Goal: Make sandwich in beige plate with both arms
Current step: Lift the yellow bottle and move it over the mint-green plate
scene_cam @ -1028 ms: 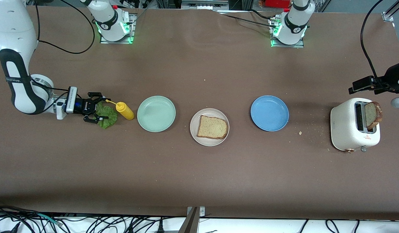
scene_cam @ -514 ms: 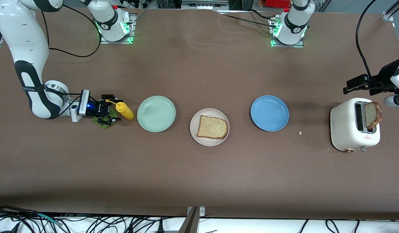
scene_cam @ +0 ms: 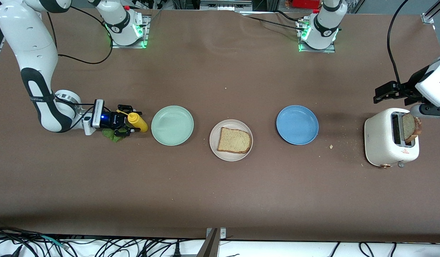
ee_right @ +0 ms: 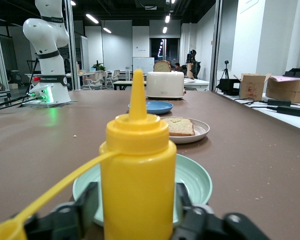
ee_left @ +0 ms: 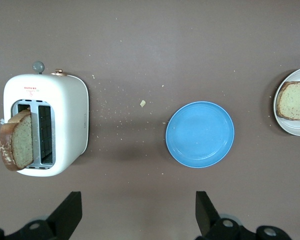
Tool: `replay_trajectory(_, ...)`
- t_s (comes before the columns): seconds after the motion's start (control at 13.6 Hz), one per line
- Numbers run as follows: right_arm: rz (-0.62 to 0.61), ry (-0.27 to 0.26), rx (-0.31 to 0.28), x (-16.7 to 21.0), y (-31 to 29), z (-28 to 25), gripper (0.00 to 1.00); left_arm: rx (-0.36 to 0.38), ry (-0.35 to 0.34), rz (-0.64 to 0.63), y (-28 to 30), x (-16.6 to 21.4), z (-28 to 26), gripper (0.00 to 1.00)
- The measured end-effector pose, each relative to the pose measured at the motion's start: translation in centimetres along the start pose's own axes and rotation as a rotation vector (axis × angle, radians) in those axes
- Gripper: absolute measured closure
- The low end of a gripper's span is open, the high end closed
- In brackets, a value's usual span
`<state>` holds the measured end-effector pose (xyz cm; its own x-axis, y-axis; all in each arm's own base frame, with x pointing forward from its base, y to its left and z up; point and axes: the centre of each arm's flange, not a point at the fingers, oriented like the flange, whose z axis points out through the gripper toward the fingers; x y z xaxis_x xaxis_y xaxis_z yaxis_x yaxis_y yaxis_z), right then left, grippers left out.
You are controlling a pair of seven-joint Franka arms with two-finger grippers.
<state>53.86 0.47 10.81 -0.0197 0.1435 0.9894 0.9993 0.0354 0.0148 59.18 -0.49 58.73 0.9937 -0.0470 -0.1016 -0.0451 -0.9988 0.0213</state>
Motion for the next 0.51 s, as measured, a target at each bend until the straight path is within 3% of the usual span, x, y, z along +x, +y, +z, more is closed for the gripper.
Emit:
replay_trajectory(0.15, -0.025, 0.004, 0.002, 0.7, 1.0, -0.2, 0.58, -0.001, 0.0, -0.008, -0.4, 0.0, 0.0, 0.0)
replay_trajectory(0.51, -0.004, -0.021, 0.029, 5.0, 4.4, -0.9, 0.71, -0.001, 0.0, -0.01, -0.6, 0.0, 0.0, 0.0)
